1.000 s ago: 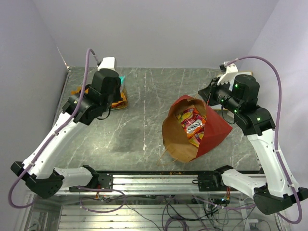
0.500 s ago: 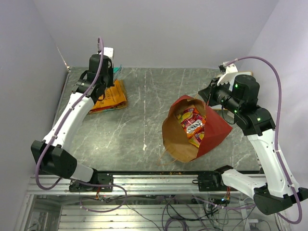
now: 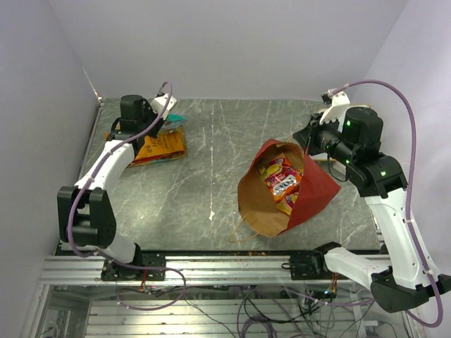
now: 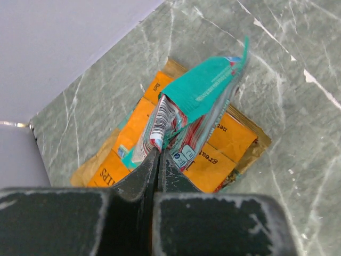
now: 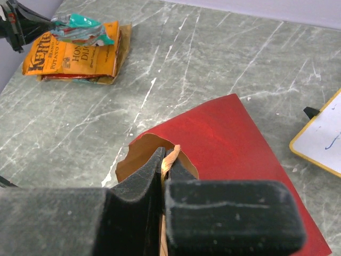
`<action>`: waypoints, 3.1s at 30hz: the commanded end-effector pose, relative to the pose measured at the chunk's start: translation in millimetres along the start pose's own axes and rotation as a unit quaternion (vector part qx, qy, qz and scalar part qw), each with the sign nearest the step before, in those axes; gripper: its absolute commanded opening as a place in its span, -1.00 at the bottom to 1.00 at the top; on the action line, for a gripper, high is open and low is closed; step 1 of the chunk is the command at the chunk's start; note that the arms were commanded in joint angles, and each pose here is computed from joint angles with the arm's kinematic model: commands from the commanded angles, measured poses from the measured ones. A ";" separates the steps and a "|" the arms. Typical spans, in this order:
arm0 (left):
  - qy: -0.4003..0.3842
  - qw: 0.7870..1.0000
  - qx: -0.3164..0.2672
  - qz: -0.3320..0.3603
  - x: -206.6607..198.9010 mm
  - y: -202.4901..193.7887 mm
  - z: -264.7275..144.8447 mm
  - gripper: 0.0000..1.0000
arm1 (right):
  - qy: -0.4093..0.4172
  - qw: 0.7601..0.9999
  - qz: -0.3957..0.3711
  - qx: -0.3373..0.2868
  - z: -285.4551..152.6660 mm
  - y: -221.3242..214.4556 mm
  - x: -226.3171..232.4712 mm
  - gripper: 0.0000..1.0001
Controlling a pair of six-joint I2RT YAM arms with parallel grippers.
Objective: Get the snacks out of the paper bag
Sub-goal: Place the snack at the center of the board, then take out the snack from the paper bag.
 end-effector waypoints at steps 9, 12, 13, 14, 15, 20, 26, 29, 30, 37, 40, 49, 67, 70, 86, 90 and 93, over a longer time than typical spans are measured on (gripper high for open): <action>-0.025 0.985 -0.002 0.173 11.5 -17.8 27.3 -0.86 | -0.001 1.000 -0.015 -0.011 -1.2 13.2 0.9 -1.00; -0.030 0.983 0.010 0.182 9.2 -30.9 32.1 -0.86 | 0.004 1.000 -0.014 -0.009 0.8 12.2 2.0 -1.00; -0.028 0.983 0.015 0.182 9.6 -35.5 33.4 -0.86 | 0.004 1.000 -0.014 -0.006 1.4 11.2 2.0 -1.00; -0.027 0.982 0.020 0.184 9.7 -40.5 35.0 -0.86 | 0.004 1.000 -0.014 -0.007 1.2 11.4 2.1 -1.00; -0.030 0.981 0.029 0.187 8.6 -46.2 36.2 -0.86 | 0.005 1.000 -0.014 -0.006 0.9 10.9 2.2 -1.00; -0.039 0.983 0.048 0.175 0.2 -62.4 31.4 -0.86 | 0.001 1.000 -0.015 -0.007 -1.5 9.1 1.0 -1.00; 0.010 0.989 0.069 0.128 5.1 -79.7 20.1 -0.86 | -0.001 1.000 -0.014 -0.011 -2.1 10.0 0.5 -1.00; 0.060 0.992 0.079 0.076 19.1 -84.7 17.7 -0.86 | 0.003 1.000 -0.012 -0.011 -1.4 9.3 1.8 -1.00; 0.074 0.992 0.081 0.066 23.0 -85.4 17.3 -0.86 | 0.004 1.000 -0.012 -0.011 -1.3 9.3 2.0 -1.00; 0.105 0.990 0.084 0.039 30.2 -87.0 17.1 -0.86 | 0.006 1.000 -0.010 -0.009 -2.2 6.7 2.5 -1.00; 0.095 0.992 0.081 0.018 25.8 -85.0 21.0 -0.86 | 0.006 1.000 -0.008 -0.008 -1.1 4.8 2.2 -1.00; 0.086 0.991 0.095 -0.030 -2.9 -93.3 22.2 -0.86 | 0.006 1.000 -0.006 -0.011 -1.4 4.3 2.4 -1.00; 0.087 0.986 0.130 -0.058 -12.0 -94.6 13.5 -0.28 | 0.004 1.000 -0.004 -0.014 -6.0 3.2 2.1 -1.00; 0.089 0.989 0.092 -0.079 -9.9 -73.2 -1.0 0.03 | 0.004 1.000 -0.004 -0.014 -6.2 2.6 2.0 -1.00; -0.039 0.898 -0.168 -0.405 -142.4 46.3 -114.9 0.26 | 0.003 1.000 -0.002 -0.028 -5.4 5.1 1.7 -1.00; -0.090 0.872 -0.175 -0.449 -190.2 64.5 -142.9 0.39 | 0.005 1.000 0.003 -0.030 -4.6 5.4 2.6 -1.00; -0.132 0.878 -0.174 -0.426 -236.6 73.7 -161.8 0.45 | 0.008 0.999 0.008 -0.034 -3.8 7.2 4.0 -1.00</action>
Point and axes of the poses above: each gripper's point midway between its finger pads, its own z axis out along the fingers, its own x axis along the line the jaws close on, y = z × x, the point moved 2 cm from there along -z, back along the fingers
